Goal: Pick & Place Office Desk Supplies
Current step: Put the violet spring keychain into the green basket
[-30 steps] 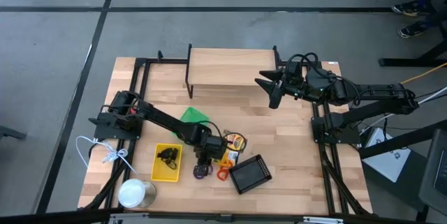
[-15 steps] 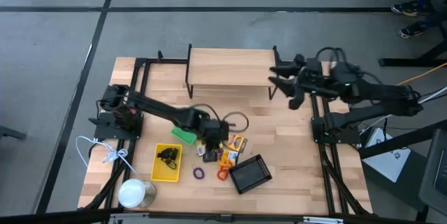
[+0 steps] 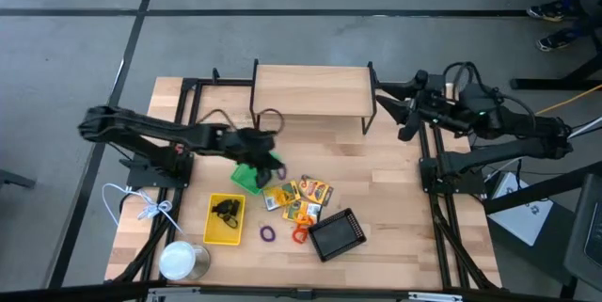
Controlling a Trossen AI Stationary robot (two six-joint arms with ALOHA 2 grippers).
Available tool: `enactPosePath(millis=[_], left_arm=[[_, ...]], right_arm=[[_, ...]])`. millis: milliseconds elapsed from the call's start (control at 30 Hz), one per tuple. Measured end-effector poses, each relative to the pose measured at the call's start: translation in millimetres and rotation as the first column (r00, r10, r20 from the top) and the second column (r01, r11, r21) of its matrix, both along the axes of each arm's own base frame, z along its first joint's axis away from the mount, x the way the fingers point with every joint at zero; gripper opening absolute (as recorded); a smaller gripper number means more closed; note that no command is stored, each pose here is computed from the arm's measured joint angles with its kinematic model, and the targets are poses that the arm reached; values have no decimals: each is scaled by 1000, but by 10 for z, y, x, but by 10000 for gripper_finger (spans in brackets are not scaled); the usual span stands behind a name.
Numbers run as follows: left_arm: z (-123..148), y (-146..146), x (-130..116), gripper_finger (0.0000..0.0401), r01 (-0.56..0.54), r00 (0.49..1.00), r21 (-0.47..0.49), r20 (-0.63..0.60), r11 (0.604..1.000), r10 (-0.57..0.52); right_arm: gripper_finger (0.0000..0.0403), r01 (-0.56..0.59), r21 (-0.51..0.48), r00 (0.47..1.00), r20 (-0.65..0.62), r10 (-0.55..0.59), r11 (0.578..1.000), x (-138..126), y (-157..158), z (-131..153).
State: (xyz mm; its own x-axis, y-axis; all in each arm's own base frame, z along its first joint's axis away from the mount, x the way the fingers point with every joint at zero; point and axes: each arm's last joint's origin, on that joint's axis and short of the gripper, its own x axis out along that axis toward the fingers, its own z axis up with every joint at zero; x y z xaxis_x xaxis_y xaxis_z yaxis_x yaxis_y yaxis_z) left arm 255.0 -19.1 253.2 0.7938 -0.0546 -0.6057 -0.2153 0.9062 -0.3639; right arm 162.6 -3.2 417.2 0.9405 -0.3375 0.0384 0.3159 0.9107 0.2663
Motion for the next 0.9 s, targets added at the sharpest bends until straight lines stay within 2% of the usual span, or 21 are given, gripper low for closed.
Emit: enactPosePath(millis=[200, 433, 533, 700, 833, 900], left_arm=[[-247, 112, -447, 5, -40, 990, -6, -136, 999, 39], [-528, 259, -573, 16, -82, 972, 4, -223, 997, 81], [-559, 316, -596, 41, -69, 967, -17, -247, 997, 63], [-551, 384, -594, 105, -54, 972, -49, -233, 997, 41], [-507, 404, -565, 150, -58, 979, -51, -198, 997, 46], [-418, 386, -521, 164, -17, 988, -73, -156, 997, 5]], right_arm=[[197, 45, 28, 999, -28, -44, 999, 155, -4, -66], [197, 109, 68, 994, -30, -107, 992, 362, -11, -135], [197, 119, 88, 993, -11, -119, 989, 434, -10, -146], [197, 121, 120, 993, 3, -122, 985, 517, -7, -170], [197, 143, 124, 989, 13, -145, 982, 530, -11, -166], [197, 143, 124, 989, 14, -146, 982, 530, -11, -166]])
